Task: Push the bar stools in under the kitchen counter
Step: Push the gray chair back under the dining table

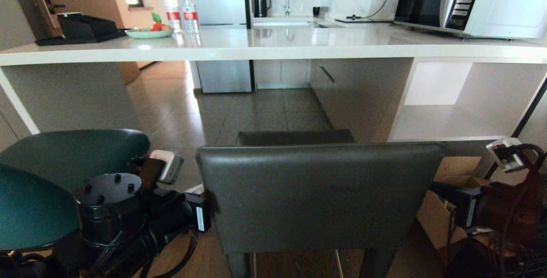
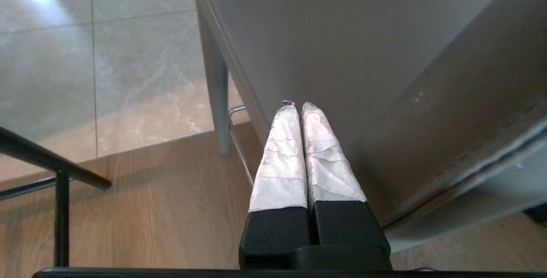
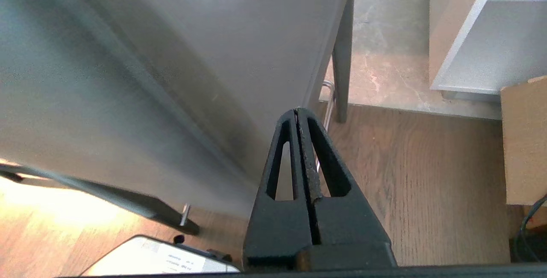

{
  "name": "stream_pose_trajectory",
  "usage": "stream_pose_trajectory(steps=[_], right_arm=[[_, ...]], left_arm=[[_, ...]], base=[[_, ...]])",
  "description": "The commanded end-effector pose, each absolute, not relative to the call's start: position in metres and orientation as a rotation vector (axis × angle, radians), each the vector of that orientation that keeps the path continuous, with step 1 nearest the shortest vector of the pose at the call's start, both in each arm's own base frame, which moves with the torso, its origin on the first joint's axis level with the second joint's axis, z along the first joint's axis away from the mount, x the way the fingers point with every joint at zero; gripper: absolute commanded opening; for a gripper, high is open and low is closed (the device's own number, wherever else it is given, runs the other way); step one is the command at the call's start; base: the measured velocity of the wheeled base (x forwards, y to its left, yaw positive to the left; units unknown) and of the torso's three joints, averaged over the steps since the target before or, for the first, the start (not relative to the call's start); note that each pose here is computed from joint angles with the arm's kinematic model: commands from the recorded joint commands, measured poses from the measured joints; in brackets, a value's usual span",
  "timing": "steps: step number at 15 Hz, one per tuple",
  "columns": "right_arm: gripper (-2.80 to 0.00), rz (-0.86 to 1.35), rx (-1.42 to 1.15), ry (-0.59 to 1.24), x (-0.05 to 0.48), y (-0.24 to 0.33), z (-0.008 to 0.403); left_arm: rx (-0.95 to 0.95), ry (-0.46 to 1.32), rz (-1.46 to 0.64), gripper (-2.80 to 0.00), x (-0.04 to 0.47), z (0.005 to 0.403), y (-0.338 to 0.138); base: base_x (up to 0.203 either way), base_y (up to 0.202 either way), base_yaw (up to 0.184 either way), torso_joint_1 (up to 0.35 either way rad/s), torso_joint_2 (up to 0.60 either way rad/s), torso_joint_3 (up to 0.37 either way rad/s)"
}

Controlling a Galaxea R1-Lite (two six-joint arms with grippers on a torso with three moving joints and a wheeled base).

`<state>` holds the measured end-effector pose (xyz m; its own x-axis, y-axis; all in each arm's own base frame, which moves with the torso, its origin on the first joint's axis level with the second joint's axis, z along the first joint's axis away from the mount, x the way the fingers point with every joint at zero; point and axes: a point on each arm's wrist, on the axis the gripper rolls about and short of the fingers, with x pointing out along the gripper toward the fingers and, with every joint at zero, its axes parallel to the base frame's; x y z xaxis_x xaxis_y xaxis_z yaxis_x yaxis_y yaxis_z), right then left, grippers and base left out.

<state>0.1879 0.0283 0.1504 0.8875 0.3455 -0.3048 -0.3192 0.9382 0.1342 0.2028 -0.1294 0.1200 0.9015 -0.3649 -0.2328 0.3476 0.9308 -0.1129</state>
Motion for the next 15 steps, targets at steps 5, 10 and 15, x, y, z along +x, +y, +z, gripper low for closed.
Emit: stream_pose_trajectory(steps=[5, 10, 15], right_arm=[[-2.8, 0.308, 0.046, 0.345, 0.219, 0.033, 0.125], [-2.8, 0.349, 0.001, 0.309, 0.218, 0.062, 0.125], [-2.8, 0.339, 0.002, 0.311, 0.218, 0.061, 0.125]], left_arm=[[-0.081, 0.263, -0.371, -2.8, 0.204, 0.117, -0.136], [-0.089, 0.245, -0.379, -2.8, 0.206, 0.121, -0.137], [-0.081, 0.261, -0.361, -2.8, 0.207, 0.118, -0.133]], base=[[0.0, 0.0, 0.0, 0.0, 0.0, 0.0], [0.0, 0.0, 0.0, 0.0, 0.0, 0.0], [0.0, 0.0, 0.0, 0.0, 0.0, 0.0]])
